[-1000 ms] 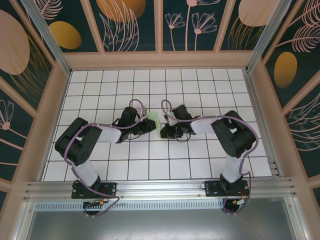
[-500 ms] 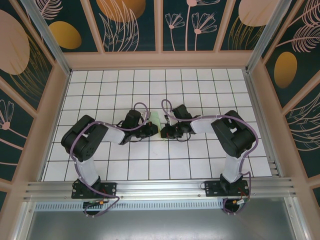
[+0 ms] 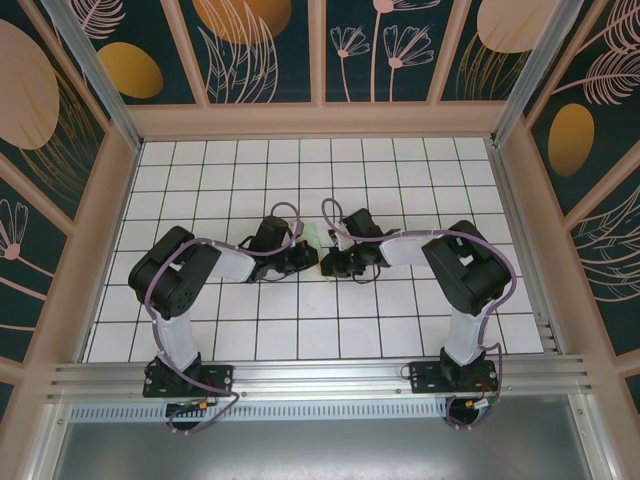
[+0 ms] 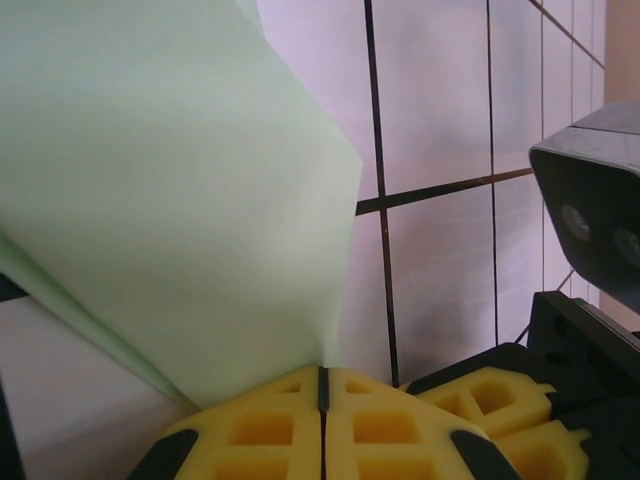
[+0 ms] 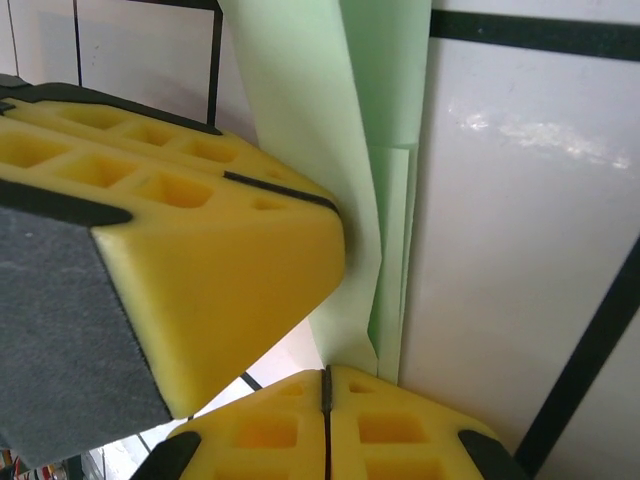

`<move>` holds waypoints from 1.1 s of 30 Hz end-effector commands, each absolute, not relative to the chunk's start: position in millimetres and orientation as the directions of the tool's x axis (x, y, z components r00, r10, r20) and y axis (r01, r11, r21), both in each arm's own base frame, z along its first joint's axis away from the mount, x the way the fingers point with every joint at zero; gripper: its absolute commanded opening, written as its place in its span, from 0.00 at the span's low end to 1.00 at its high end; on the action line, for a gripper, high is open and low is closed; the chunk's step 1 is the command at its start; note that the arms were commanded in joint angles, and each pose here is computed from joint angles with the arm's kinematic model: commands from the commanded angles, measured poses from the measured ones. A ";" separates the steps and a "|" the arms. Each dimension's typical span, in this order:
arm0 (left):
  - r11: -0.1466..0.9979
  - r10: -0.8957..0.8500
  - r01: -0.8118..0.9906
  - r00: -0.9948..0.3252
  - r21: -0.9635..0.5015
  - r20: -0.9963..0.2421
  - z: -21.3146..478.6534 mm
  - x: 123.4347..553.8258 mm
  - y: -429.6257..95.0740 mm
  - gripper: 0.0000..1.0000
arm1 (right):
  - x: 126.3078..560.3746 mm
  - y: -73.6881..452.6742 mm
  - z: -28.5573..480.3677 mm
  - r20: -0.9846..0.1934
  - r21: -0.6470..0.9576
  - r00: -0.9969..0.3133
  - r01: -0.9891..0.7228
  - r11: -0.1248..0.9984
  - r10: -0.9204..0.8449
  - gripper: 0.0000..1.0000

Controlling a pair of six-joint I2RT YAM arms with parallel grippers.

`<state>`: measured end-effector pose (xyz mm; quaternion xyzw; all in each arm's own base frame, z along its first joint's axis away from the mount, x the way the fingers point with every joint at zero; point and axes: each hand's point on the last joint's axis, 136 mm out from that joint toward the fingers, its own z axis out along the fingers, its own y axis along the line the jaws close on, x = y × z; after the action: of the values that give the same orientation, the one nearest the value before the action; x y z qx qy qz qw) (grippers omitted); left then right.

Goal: Fold a paper plane with a square sheet of paper (pick it up from the middle)
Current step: Fold the wing for the fifth time at the center of the table.

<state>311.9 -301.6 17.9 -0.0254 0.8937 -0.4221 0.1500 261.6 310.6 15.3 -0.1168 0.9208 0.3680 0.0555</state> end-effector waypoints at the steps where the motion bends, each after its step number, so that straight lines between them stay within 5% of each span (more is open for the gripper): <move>1: 0.757 -0.195 0.020 -0.947 -0.653 -0.254 -10.0 320.6 -280.8 0.08 | 237.5 277.6 -28.3 -0.058 0.525 -0.982 -0.185 0.831 -0.182 0.07; 33: 0.872 -0.145 0.064 -0.913 -0.486 -0.381 -4.0 412.6 -225.1 0.12 | 211.9 246.0 -55.7 0.008 0.412 -0.982 -0.169 0.895 -0.189 0.07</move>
<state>387.9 -259.3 14.9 -0.0013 0.9302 -0.3215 0.1770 261.3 309.1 12.5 -0.1235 0.9256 0.3502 0.0739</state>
